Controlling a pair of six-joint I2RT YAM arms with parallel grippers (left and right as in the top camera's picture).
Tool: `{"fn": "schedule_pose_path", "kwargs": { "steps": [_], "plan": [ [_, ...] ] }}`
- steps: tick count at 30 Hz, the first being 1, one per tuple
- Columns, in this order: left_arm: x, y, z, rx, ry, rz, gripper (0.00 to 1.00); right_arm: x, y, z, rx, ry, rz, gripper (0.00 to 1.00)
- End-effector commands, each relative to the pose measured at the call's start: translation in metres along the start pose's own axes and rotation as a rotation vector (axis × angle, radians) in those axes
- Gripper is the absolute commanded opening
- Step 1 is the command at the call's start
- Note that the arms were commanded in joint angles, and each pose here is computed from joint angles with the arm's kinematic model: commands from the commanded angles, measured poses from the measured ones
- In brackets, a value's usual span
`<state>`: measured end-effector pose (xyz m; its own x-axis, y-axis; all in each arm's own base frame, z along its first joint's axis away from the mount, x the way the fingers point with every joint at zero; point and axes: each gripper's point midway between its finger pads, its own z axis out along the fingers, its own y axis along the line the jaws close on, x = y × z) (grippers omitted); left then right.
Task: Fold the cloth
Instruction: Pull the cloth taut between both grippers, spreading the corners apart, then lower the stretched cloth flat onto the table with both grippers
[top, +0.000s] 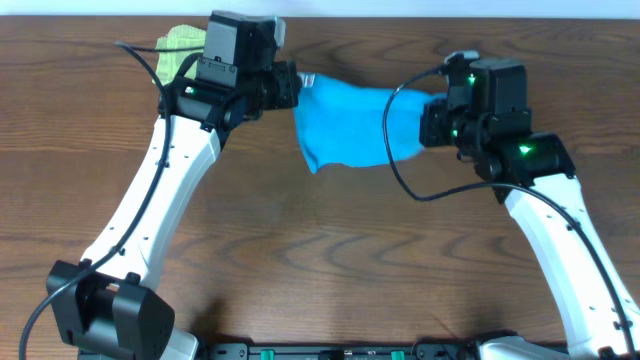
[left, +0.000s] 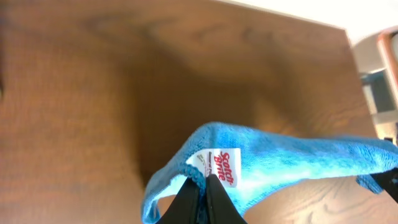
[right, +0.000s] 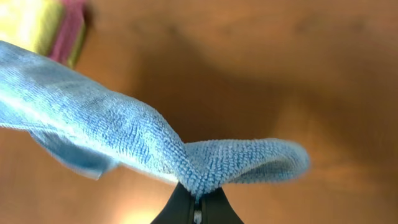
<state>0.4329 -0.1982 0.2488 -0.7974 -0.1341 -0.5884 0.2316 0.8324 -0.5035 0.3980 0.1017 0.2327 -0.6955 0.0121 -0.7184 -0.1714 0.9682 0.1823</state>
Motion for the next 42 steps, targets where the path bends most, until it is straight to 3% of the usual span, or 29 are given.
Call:
{"fn": "schedule_pose_path", "kwargs": {
  "steps": [1,7,13,17,29,37,42],
  "plan": [
    [-0.022,-0.009,-0.014,0.017,-0.074,0.046,0.06,-0.023,0.005,-0.007,-0.005,-0.081,-0.063,0.01],
    [-0.010,0.006,-0.018,-0.026,-0.017,0.036,0.06,-0.023,0.007,-0.016,-0.003,-0.066,-0.088,0.01],
    [0.048,0.029,-0.024,-0.121,0.213,0.023,0.06,0.043,0.001,-0.020,0.012,0.197,-0.067,0.02],
    [0.080,0.042,-0.027,-0.178,0.329,-0.004,0.06,0.077,0.000,-0.012,0.008,0.296,-0.065,0.01],
    [0.138,0.004,-0.033,-0.101,0.539,0.014,0.06,0.121,-0.002,-0.032,0.019,0.457,-0.034,0.01],
    [0.181,0.003,-0.050,-0.181,0.703,0.048,0.06,0.170,-0.001,-0.047,0.015,0.622,-0.028,0.02],
    [0.207,0.019,-0.049,-0.245,0.772,0.027,0.06,0.203,-0.008,-0.043,0.023,0.630,-0.009,0.02]
  ]
}}
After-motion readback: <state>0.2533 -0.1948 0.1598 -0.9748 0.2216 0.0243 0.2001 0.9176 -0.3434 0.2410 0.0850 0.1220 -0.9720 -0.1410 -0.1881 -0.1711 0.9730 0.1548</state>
